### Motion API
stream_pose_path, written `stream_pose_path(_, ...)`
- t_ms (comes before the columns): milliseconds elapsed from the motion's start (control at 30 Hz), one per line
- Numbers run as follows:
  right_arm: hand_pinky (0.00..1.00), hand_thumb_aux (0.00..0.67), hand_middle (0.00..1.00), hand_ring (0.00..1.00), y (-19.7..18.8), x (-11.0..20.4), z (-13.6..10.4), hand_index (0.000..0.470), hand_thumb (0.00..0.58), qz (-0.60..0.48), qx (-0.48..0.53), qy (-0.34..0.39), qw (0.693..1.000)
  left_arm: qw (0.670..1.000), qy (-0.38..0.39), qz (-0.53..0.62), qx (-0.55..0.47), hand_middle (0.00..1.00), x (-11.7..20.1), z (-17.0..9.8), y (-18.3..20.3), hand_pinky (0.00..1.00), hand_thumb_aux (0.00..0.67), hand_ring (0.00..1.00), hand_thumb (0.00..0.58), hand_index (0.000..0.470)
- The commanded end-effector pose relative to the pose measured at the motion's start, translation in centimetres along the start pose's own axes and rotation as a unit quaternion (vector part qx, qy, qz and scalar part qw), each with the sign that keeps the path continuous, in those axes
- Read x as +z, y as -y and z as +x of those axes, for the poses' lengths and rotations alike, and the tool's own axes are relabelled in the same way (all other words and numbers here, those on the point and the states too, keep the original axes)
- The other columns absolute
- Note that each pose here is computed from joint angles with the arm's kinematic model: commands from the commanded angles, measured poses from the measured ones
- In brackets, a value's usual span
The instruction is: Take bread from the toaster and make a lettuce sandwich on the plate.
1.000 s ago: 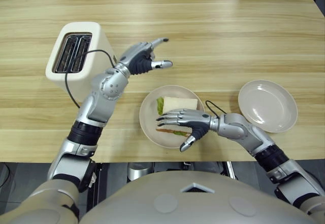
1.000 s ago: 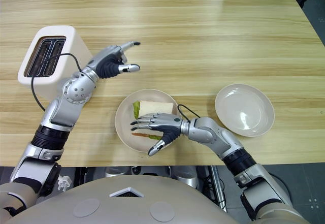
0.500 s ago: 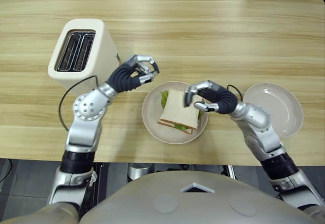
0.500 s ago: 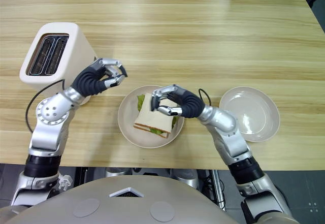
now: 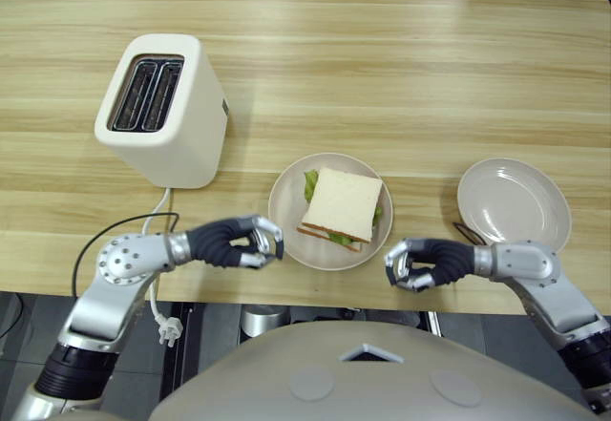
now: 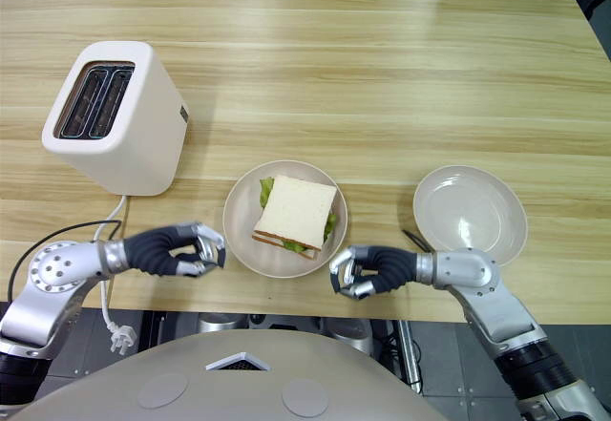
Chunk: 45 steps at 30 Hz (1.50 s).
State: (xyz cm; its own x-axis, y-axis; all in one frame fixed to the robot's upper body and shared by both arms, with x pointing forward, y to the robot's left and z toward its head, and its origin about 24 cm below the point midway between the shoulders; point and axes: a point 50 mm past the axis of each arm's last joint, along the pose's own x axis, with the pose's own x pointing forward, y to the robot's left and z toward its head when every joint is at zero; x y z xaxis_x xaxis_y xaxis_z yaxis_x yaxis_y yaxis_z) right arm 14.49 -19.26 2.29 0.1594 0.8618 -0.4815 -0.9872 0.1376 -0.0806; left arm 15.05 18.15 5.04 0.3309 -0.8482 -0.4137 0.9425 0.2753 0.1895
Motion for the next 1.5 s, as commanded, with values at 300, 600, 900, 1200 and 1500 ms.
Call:
stream_pose_path(300,1.00,0.670,1.00,1.00,1.7,-1.4,3.6,0.460,0.580,-0.230,-0.039,-0.123,0.965,0.941,-0.244,0.224,-0.076,1.00,-5.8,2.6,0.0,1.00,0.670,1.00,0.580,0.460)
stream_pose_path(600,1.00,0.670,1.00,1.00,4.8,-1.5,4.8,0.460,0.580,-0.255,-0.076,-0.133,0.955,0.926,-0.207,0.306,0.084,1.00,-4.1,6.6,-6.3,1.00,0.670,1.00,0.580,0.460)
stream_pose_path(900,1.00,0.670,1.00,1.00,9.0,-1.9,6.1,0.460,0.580,-0.196,-0.109,-0.121,0.967,0.932,-0.181,0.274,0.156,1.00,-4.3,9.1,-10.5,1.00,0.670,1.00,0.580,0.460)
stream_pose_path(1200,1.00,0.670,1.00,1.00,12.7,-1.8,6.7,0.460,0.580,-0.160,-0.157,-0.117,0.968,0.943,-0.165,0.231,0.174,1.00,-4.5,10.8,-11.5,1.00,0.670,1.00,0.580,0.460)
stream_pose_path(1500,1.00,0.670,1.00,1.00,13.2,-1.1,7.3,0.460,0.580,-0.160,-0.177,-0.072,0.968,0.931,-0.159,0.211,0.251,1.00,-3.9,11.5,-13.5,1.00,0.670,1.00,0.580,0.460)
